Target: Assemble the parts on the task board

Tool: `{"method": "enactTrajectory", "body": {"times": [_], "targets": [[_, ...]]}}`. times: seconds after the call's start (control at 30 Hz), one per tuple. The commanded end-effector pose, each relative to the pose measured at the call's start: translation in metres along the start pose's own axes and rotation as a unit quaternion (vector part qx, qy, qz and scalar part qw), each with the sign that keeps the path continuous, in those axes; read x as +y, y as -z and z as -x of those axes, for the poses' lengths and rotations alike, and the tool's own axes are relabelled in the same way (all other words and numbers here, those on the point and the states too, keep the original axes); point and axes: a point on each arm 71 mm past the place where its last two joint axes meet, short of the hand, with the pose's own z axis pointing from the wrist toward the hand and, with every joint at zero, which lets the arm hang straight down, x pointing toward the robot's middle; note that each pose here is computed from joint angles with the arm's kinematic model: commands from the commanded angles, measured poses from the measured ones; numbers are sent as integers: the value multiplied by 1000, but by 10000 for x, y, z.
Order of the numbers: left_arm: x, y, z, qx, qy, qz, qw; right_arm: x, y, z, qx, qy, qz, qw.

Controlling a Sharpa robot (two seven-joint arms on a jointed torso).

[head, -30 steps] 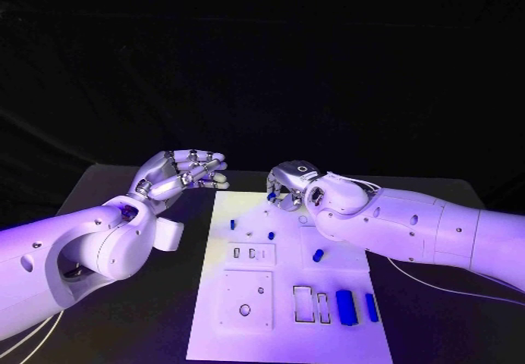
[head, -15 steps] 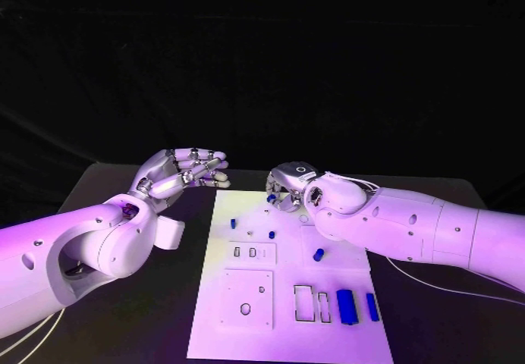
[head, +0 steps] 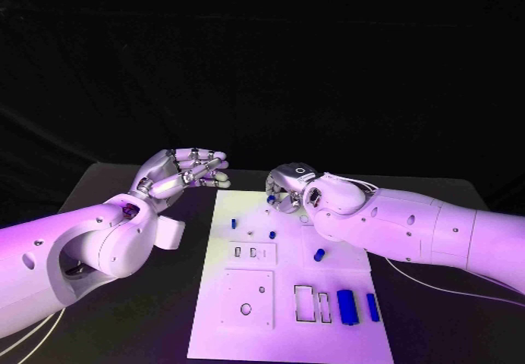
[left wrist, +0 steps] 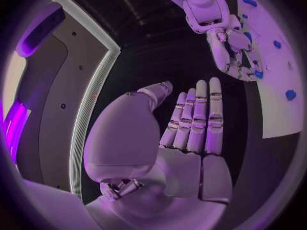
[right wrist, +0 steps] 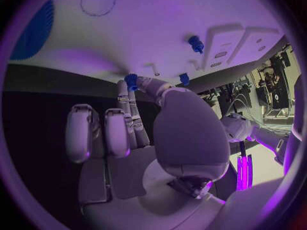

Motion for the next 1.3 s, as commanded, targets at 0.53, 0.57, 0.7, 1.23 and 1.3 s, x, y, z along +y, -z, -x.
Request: {"method": "enactTrajectory", "body": {"times": [0.53, 0.57, 0.7, 1.23, 1.3], "targets": [[-14, 1, 27, 3, 2, -2, 1000, -211, 329, 94, -30, -19, -13, 999], [-13, 2, 33, 2, 2, -2, 1000, -247, 380, 123, -34, -23, -16, 999], [-10, 2, 58, -1, 0, -2, 1000, -428, 571, 254, -46, -49, -36, 997], [15, -32, 88, -3, -1, -2, 1000, -1036, 924, 253, 36, -129, -123, 983], [19, -37, 89, -3, -1, -2, 1000, -1066, 919, 231, 41, -129, -126, 983]]}}
